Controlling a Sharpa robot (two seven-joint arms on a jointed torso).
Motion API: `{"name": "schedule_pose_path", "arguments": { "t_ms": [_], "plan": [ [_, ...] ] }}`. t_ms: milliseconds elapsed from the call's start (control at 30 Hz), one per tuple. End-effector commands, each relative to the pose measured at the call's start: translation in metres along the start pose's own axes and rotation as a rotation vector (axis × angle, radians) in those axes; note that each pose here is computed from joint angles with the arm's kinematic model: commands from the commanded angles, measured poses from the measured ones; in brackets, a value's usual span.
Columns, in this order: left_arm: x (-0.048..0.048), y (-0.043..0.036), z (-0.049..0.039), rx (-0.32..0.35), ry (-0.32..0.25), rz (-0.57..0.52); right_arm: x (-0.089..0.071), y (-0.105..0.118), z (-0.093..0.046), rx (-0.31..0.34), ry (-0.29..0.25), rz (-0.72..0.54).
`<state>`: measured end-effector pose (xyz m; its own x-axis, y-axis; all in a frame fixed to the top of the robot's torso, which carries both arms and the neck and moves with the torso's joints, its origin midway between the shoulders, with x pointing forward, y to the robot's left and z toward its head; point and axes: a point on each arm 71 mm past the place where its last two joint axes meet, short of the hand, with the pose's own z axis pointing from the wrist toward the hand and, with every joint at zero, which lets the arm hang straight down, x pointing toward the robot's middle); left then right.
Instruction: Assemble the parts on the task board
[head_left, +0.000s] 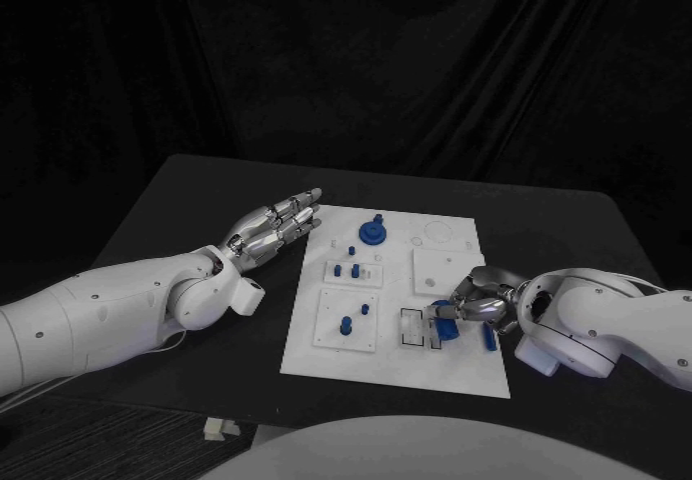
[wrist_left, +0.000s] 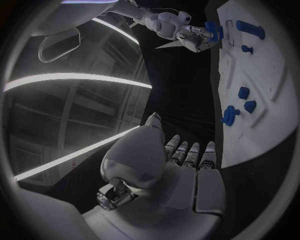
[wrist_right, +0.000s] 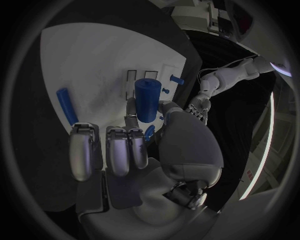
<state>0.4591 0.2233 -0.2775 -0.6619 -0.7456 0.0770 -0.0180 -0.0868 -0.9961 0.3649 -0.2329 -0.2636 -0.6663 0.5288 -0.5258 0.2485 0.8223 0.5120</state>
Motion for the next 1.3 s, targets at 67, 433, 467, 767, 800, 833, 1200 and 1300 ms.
{"name": "schedule_pose_path", "arguments": {
  "t_ms": [67,433,467,767,800,833,1200,1300],
  "plan": [
    [0.0026,-0.0002,0.0014,0.010,0.010,-0.014,0.004,0.000,0.003,0.041,0.054,0.093],
    [0.0029,0.0005,0.0025,0.007,0.017,-0.018,0.005,0.005,0.013,0.029,0.063,-0.019],
    [0.0030,0.0006,0.0025,0.007,0.017,-0.019,0.006,0.005,0.015,0.025,0.059,-0.037],
    [0.0026,0.0011,0.0022,0.005,0.019,-0.021,0.009,0.010,0.021,0.006,0.041,-0.107],
    [0.0027,0.0012,0.0023,0.004,0.020,-0.021,0.010,0.010,0.021,0.006,0.042,-0.111],
    [0.0027,0.0012,0.0024,0.004,0.020,-0.021,0.010,0.010,0.021,0.006,0.044,-0.114],
    [0.0022,0.0021,0.0022,-0.001,0.022,-0.024,0.016,0.012,0.024,0.004,0.061,-0.129],
    [0.0022,0.0023,0.0022,-0.002,0.023,-0.024,0.017,0.012,0.024,0.005,0.065,-0.132]
  ]
}}
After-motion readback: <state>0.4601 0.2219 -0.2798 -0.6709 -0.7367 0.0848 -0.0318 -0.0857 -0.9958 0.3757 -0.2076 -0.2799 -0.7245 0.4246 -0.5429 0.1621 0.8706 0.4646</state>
